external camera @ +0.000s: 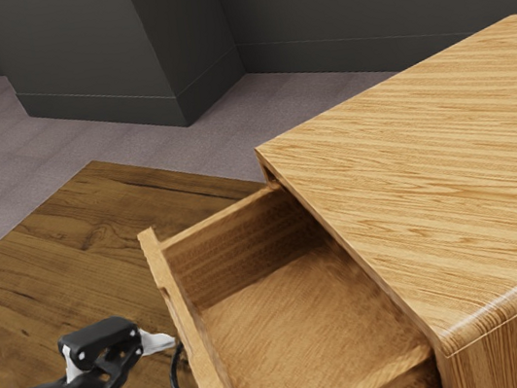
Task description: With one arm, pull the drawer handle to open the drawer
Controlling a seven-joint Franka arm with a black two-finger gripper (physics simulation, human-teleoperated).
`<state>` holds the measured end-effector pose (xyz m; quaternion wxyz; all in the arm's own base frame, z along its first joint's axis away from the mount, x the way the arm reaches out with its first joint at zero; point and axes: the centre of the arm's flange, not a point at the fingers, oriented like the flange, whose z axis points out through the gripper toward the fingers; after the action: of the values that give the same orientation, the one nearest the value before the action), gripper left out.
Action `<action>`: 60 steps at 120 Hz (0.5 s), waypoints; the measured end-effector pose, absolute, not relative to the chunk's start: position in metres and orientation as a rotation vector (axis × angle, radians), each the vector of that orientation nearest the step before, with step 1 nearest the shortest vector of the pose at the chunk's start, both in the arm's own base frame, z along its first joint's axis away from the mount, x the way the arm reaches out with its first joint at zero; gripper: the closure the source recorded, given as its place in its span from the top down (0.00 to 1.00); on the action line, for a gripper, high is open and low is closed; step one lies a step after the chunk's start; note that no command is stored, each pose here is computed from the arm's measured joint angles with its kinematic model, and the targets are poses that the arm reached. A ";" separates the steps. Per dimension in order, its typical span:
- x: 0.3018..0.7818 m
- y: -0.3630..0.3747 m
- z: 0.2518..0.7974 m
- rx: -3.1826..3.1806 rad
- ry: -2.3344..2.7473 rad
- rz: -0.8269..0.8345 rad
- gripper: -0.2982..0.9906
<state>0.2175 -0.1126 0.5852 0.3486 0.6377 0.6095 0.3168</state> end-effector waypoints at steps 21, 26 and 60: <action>0.184 -0.083 0.611 1.517 1.555 0.716 0.76; 0.183 -0.079 0.612 1.510 1.557 0.697 0.76; 0.176 -0.056 0.618 1.495 1.557 0.661 0.76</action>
<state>0.1763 -0.0564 0.6178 0.4279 0.5984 0.6235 0.2647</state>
